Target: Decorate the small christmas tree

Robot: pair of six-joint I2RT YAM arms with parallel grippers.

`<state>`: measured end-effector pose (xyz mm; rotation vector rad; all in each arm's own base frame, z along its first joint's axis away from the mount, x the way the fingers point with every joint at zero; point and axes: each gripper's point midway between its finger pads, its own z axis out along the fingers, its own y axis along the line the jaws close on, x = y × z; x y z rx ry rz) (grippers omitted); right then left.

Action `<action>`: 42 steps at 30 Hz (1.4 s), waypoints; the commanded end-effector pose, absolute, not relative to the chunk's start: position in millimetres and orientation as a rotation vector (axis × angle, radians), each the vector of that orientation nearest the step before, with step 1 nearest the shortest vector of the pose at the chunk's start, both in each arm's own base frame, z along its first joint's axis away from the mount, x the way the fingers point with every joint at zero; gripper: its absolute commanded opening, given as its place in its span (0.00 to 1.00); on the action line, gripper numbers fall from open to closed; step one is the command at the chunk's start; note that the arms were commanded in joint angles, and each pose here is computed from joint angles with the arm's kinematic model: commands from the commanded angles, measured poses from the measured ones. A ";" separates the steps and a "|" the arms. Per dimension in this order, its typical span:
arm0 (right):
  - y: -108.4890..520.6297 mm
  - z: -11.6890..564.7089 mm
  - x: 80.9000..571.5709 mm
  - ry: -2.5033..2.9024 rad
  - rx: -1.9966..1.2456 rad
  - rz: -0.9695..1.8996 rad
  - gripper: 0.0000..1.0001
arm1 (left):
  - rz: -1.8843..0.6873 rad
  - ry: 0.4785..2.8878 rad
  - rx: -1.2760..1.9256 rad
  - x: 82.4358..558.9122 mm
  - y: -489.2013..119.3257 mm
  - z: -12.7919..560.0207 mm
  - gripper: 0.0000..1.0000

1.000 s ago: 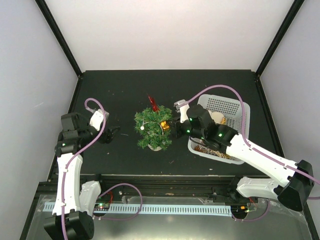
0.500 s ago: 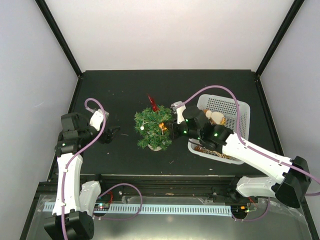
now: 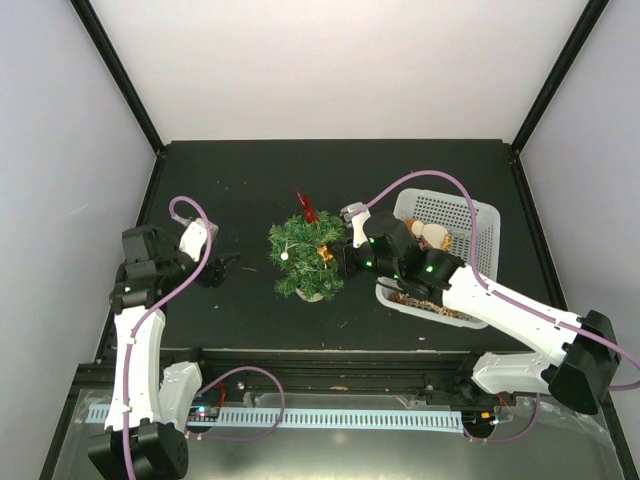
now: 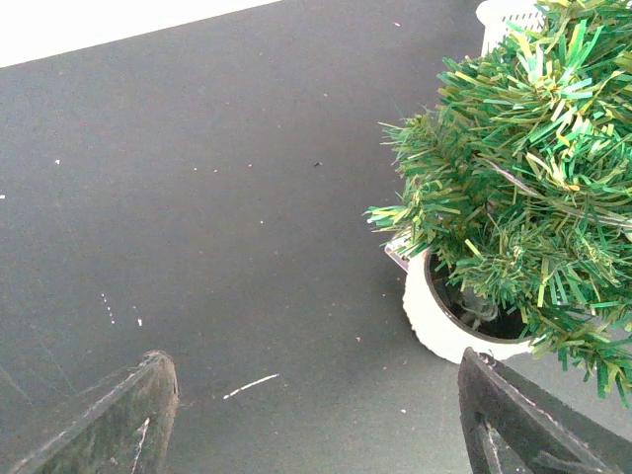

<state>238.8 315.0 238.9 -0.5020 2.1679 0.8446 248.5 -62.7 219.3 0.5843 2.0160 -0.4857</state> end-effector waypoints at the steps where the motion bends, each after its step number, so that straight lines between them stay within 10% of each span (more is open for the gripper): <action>1: 315.2 255.1 239.7 2.128 -0.489 0.847 0.05 | -0.482 1.983 0.598 248.4 -63.0 224.0 0.78; 30: 298.7 272.3 239.7 2.111 -0.447 0.797 0.34 | -0.476 1.978 0.599 247.6 -62.9 225.4 0.78; 42: 177.5 213.1 242.8 2.293 -0.099 0.295 0.44 | -0.493 1.984 0.598 248.9 -63.7 223.8 0.79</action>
